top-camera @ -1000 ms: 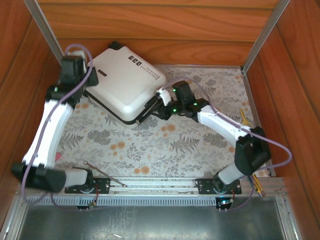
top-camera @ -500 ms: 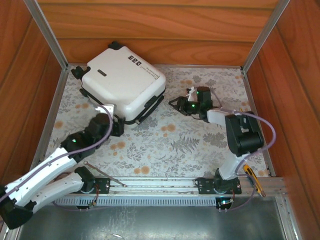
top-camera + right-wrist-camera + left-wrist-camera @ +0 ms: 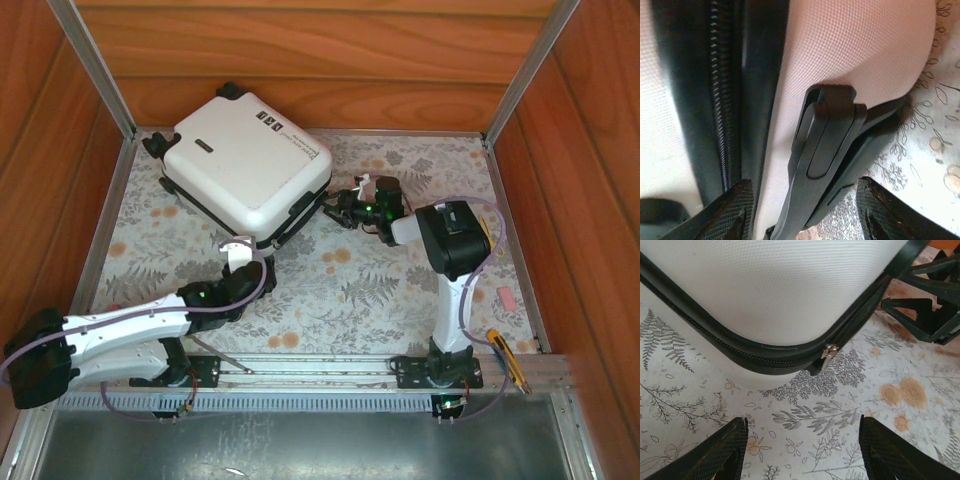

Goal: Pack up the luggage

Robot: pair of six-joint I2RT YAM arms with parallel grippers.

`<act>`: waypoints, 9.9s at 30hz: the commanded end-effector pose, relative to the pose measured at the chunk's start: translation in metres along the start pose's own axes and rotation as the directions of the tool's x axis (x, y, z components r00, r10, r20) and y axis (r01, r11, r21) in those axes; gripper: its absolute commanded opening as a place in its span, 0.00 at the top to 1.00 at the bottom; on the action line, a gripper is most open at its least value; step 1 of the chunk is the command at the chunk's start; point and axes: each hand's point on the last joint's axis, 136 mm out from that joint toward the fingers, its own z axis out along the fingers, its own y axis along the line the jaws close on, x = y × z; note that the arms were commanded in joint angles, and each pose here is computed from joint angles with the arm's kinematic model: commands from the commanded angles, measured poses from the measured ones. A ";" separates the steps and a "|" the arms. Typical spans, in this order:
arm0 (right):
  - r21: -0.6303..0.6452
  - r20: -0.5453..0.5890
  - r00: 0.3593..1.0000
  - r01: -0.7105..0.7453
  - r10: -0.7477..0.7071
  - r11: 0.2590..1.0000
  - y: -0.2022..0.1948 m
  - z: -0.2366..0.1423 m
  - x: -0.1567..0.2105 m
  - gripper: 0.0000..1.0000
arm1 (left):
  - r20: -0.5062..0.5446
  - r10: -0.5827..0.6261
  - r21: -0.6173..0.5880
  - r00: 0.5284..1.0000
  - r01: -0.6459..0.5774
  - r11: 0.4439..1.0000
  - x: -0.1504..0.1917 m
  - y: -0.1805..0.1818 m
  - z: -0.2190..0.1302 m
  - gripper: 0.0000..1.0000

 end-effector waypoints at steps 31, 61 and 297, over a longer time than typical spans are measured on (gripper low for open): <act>0.014 -0.032 0.999 0.031 -0.031 0.999 -0.004 0.065 0.041 1.00 | 0.039 -0.032 -0.037 0.999 0.033 0.999 -0.004 0.000 -0.005 0.34; 0.073 -0.105 0.994 -0.012 0.019 0.997 -0.029 0.074 0.047 1.00 | 0.137 0.063 -0.733 0.989 0.058 0.678 -0.026 0.021 0.033 0.34; 0.367 -0.024 0.742 0.629 -0.670 0.685 0.057 -0.148 0.031 0.40 | -0.499 0.711 -0.469 0.495 -0.844 0.259 0.026 0.000 0.094 0.54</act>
